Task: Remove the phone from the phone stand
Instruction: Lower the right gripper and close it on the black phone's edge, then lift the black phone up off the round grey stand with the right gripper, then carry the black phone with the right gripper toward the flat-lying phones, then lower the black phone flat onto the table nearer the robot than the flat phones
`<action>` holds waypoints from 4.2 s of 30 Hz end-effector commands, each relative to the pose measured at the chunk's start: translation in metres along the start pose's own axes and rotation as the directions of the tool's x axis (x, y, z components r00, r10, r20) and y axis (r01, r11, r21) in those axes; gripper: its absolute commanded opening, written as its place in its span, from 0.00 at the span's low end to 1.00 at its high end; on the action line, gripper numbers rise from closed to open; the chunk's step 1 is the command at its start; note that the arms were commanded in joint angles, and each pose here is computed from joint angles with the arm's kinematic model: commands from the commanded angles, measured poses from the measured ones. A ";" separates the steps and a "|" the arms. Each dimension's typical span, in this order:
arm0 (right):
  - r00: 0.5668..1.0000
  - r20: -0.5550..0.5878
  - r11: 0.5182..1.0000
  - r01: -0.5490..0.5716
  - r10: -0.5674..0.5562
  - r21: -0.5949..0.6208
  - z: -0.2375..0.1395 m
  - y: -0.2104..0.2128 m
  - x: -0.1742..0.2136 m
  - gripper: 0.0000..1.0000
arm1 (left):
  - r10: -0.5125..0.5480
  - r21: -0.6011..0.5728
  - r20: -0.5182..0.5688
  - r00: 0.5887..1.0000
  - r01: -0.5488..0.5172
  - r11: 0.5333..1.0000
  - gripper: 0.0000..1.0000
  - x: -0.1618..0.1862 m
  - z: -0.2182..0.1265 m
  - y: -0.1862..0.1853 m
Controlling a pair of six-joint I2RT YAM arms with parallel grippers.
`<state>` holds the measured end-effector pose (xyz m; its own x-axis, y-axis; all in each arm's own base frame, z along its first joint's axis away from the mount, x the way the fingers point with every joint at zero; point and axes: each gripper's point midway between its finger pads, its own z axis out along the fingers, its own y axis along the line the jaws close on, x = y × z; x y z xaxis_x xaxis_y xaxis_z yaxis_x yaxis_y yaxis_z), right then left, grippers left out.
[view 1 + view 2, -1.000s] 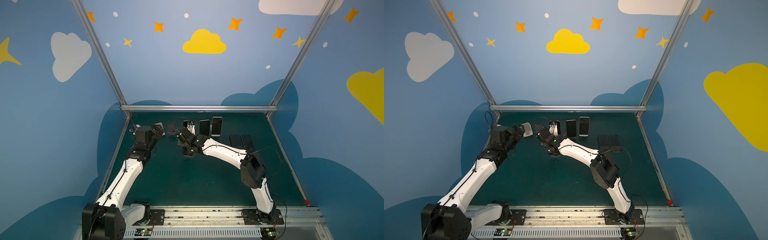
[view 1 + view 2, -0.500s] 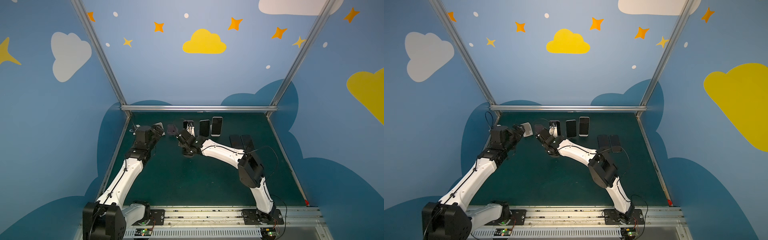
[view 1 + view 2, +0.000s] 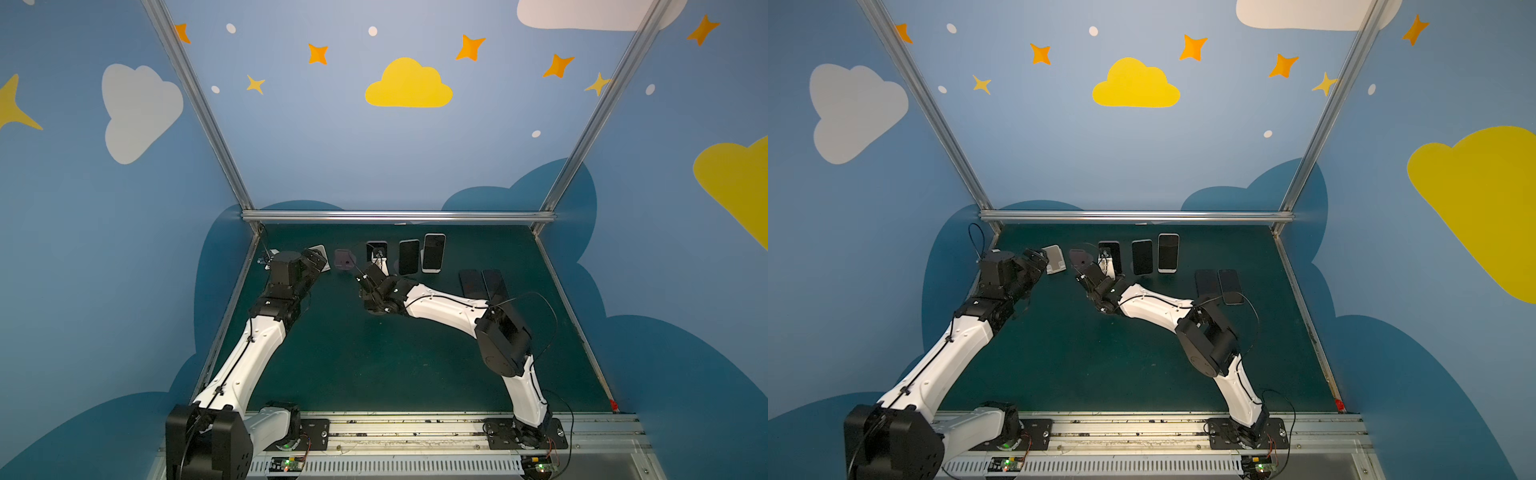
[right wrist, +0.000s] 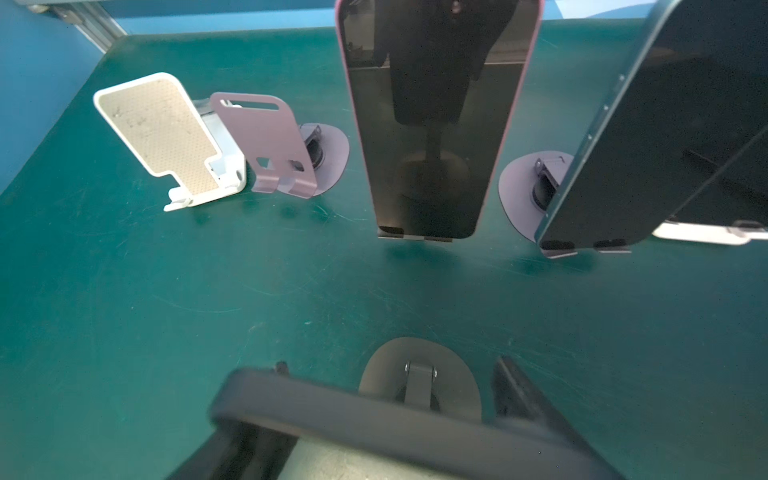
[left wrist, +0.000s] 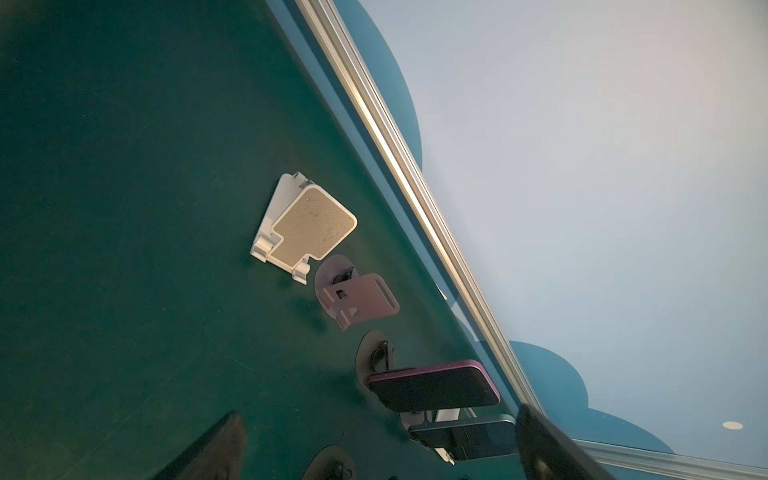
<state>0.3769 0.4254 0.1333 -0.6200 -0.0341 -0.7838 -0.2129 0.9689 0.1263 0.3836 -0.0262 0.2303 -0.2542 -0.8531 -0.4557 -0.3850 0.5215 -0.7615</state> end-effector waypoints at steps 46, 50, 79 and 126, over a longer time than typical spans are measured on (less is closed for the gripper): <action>0.961 0.111 0.967 0.250 -0.254 0.050 -0.182 -0.135 -0.058 0.63 | 0.130 0.131 -0.054 0.990 -0.122 0.984 1.00 0.025 -0.013 -0.047; 0.963 0.041 0.950 0.257 -0.268 0.177 -0.201 -0.195 -0.025 0.63 | 0.144 0.150 -0.074 0.987 -0.132 0.980 1.00 0.032 -0.012 -0.051; 0.949 -0.264 0.929 -0.070 0.175 0.364 -0.165 -0.356 0.082 0.65 | 0.162 0.154 -0.123 0.979 -0.142 0.978 1.00 0.046 -0.003 -0.052; 0.509 -0.856 0.989 0.056 0.090 0.138 -0.084 -0.338 0.160 0.67 | 0.138 0.150 -0.135 0.981 -0.117 0.982 1.00 0.048 -0.002 -0.050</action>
<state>0.2862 0.0734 0.0159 -0.9868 -0.1301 0.0965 -0.1296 0.9915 0.0118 0.3863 -0.0936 0.2297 -0.4474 -0.7571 -0.4760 -0.2435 0.6153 -0.7497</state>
